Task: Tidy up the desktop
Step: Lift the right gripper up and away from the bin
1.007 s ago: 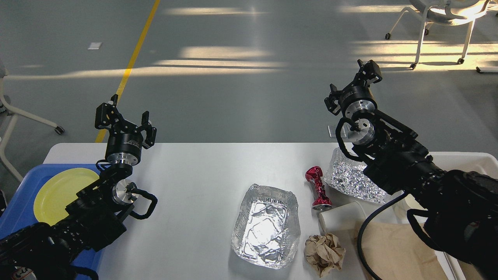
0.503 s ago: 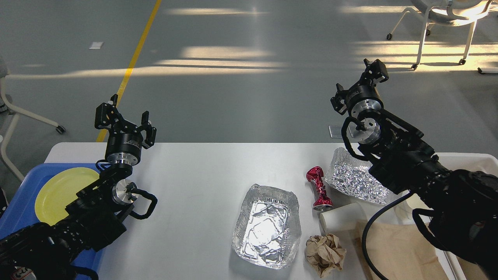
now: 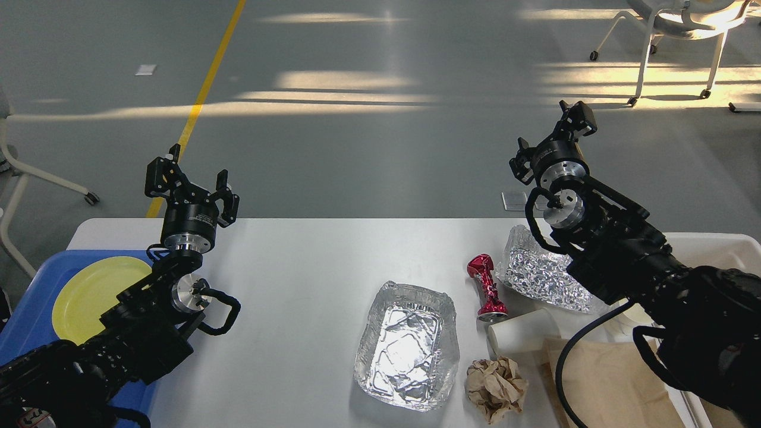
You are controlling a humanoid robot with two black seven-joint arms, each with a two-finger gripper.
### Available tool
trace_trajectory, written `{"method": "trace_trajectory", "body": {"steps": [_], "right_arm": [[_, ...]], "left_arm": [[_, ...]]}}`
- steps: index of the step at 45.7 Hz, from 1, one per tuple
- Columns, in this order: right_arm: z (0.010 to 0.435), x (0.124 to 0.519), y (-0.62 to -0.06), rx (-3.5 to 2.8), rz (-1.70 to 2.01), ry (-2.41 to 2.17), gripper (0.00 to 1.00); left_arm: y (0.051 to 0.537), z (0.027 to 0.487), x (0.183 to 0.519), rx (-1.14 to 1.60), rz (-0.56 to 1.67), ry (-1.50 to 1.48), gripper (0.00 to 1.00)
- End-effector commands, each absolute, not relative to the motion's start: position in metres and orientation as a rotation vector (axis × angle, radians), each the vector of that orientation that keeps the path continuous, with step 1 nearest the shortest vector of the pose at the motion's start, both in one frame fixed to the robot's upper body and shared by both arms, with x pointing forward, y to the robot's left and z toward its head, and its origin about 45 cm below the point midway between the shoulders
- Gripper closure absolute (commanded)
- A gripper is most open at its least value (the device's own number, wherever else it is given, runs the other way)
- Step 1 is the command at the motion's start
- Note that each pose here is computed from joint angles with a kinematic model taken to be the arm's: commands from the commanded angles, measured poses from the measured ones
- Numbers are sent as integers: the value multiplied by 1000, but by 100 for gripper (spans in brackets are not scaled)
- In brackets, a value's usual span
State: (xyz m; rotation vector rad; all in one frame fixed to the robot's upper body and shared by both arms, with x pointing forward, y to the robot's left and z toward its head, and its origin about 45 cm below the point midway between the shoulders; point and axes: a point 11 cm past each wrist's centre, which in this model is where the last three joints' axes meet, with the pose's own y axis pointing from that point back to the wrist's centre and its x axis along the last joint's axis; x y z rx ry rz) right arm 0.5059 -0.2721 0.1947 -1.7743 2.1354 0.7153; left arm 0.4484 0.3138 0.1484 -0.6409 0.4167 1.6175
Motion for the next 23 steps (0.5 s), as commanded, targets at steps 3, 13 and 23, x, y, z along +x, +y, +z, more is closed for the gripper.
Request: {"method": "trace_trajectory", "body": {"steps": [3, 13, 23], "right_arm": [[195, 506, -272, -1774, 716, 2135, 0], [201, 508, -275, -1785, 692, 2113, 0], [217, 510, -311, -1765, 624, 2125, 0]], "left_arm": [[314, 148, 448, -641, 1618, 417, 3], [314, 148, 448, -641, 1618, 417, 3], [314, 148, 448, -641, 1618, 417, 3]]}}
